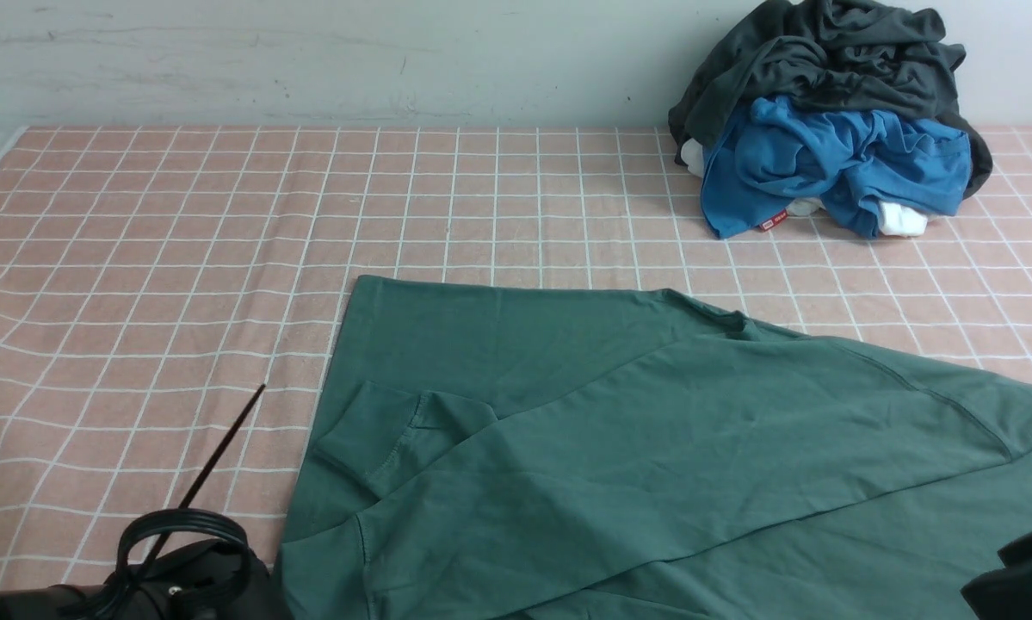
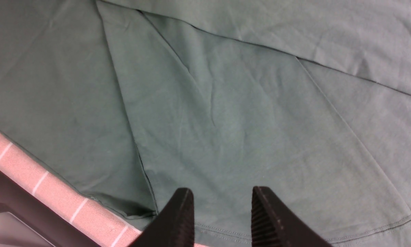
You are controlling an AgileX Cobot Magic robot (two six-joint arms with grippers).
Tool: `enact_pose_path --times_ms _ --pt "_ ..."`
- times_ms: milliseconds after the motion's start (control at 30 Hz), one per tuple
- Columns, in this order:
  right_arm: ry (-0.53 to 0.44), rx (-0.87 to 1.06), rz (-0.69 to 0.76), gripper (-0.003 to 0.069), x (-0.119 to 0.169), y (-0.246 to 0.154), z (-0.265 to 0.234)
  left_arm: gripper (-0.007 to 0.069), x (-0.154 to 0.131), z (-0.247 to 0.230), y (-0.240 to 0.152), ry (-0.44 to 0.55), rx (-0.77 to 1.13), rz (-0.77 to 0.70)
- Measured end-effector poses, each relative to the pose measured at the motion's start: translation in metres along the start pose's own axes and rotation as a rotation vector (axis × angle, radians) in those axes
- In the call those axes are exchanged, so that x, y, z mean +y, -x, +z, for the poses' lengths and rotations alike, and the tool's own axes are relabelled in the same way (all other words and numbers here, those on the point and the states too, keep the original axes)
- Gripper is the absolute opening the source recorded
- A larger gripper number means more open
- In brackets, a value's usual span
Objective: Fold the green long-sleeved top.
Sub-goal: Use both arms simultaneously to clamp the lower edge of the clothing fabric
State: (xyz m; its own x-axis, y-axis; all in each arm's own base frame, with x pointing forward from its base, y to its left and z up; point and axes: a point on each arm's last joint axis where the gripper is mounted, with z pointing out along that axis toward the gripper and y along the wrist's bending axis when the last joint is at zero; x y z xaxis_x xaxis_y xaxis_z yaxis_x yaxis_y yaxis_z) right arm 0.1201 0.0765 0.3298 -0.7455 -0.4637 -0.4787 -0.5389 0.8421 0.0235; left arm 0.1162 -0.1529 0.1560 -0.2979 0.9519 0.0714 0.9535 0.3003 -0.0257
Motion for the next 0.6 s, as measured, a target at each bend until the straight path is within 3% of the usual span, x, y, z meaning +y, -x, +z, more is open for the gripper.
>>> enact_pose_path --times_ms 133,600 --pt "-0.001 0.000 0.000 0.0231 0.000 0.000 0.000 -0.0002 0.003 -0.008 0.005 0.009 0.004 0.005" --pt "-0.002 0.000 -0.027 0.0231 0.000 0.000 0.000 -0.0004 0.008 -0.016 0.002 -0.044 0.050 -0.003"
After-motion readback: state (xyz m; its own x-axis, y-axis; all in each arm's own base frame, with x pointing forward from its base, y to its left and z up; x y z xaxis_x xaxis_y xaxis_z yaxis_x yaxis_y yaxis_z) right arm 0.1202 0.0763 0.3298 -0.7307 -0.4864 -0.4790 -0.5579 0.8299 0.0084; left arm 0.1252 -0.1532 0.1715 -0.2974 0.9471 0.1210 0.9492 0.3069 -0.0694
